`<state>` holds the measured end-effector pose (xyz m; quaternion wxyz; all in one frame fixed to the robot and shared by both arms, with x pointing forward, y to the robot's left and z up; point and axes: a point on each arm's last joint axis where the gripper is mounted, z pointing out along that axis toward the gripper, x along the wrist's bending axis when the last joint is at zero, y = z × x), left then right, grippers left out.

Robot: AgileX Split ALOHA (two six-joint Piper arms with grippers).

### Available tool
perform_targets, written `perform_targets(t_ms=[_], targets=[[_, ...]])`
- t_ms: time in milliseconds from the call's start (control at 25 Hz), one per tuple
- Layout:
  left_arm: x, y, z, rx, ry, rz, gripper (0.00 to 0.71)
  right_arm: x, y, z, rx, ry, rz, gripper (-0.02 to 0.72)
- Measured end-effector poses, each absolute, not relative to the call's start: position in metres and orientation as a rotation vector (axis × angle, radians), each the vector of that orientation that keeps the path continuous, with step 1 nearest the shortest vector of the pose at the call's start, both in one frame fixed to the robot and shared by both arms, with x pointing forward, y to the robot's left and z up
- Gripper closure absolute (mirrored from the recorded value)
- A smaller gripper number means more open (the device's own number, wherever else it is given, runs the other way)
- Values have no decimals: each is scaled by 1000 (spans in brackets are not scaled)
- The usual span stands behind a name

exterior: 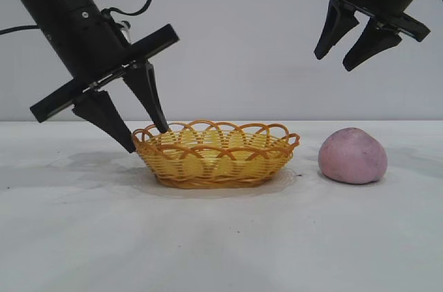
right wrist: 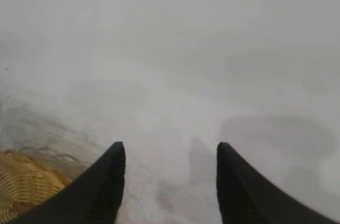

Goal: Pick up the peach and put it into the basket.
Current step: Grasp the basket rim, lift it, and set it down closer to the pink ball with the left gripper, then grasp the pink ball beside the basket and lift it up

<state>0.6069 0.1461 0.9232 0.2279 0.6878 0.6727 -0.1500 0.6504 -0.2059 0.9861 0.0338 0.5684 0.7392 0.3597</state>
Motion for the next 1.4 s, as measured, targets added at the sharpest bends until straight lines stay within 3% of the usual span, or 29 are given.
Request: perform_targets(t_ms=[360, 720, 960, 1240, 1400], targets=[[620, 156, 967, 2223, 1763, -291, 463, 650, -206, 986, 1748, 2274, 1106, 332], [629, 189, 985, 2577, 1804, 109, 463, 650, -206, 986, 1748, 2274, 1106, 332], [637, 214, 985, 2565, 1828, 146, 463, 650, -206, 986, 1748, 2274, 1106, 332], [644, 274, 985, 2426, 2016, 109, 185, 650, -206, 986, 1748, 2274, 1106, 332], [643, 294, 989, 2346, 2080, 97, 181, 650, -206, 986, 1748, 2274, 1106, 332]])
